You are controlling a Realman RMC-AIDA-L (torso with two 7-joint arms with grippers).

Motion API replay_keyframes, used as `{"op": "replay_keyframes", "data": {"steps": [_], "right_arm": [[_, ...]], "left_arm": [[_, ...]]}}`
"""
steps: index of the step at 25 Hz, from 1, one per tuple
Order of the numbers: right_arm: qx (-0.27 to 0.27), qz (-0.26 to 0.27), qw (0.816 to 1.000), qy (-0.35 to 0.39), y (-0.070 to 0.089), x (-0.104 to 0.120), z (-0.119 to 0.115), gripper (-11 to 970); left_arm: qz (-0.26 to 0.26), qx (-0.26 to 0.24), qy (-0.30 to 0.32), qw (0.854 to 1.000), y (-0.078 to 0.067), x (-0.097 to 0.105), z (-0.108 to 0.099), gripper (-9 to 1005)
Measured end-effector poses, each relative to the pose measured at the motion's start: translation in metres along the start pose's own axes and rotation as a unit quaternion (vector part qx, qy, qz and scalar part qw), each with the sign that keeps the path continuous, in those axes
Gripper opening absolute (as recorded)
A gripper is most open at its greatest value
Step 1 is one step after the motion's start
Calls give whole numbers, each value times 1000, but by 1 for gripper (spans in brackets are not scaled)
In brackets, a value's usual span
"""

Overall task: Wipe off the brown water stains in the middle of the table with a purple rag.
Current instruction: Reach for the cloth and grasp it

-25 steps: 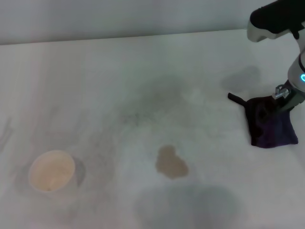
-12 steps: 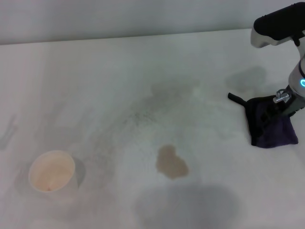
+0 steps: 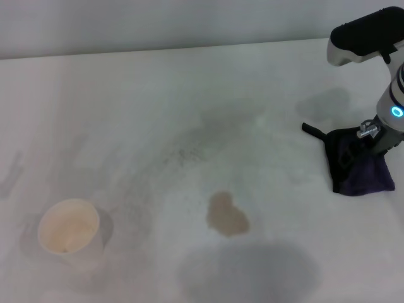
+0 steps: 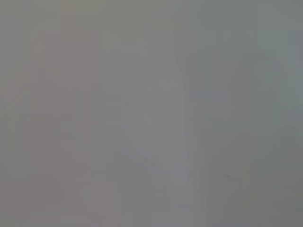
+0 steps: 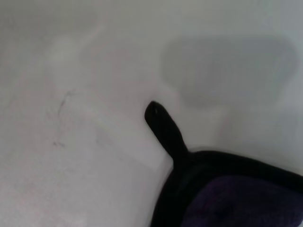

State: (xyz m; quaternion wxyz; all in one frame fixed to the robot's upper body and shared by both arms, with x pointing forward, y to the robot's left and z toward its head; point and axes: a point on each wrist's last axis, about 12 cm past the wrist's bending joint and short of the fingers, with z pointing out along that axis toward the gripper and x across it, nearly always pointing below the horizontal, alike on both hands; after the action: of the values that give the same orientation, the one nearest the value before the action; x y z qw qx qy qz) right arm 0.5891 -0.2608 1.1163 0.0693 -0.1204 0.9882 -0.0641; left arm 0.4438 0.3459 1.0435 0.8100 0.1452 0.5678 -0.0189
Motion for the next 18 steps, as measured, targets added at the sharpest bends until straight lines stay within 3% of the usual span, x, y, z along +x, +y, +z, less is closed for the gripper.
{"op": "replay_keyframes", "data": {"steps": [13,18], "right_arm": [[-4,2,1000,3,1,-5,4,577],[-7,11,1000,8,-1,-5,6,444]], "left_arm": [[-1,-6,0,1000,0,0,-3,890],[-2,-6,-4,1000,-1,-1,-3,890]]}}
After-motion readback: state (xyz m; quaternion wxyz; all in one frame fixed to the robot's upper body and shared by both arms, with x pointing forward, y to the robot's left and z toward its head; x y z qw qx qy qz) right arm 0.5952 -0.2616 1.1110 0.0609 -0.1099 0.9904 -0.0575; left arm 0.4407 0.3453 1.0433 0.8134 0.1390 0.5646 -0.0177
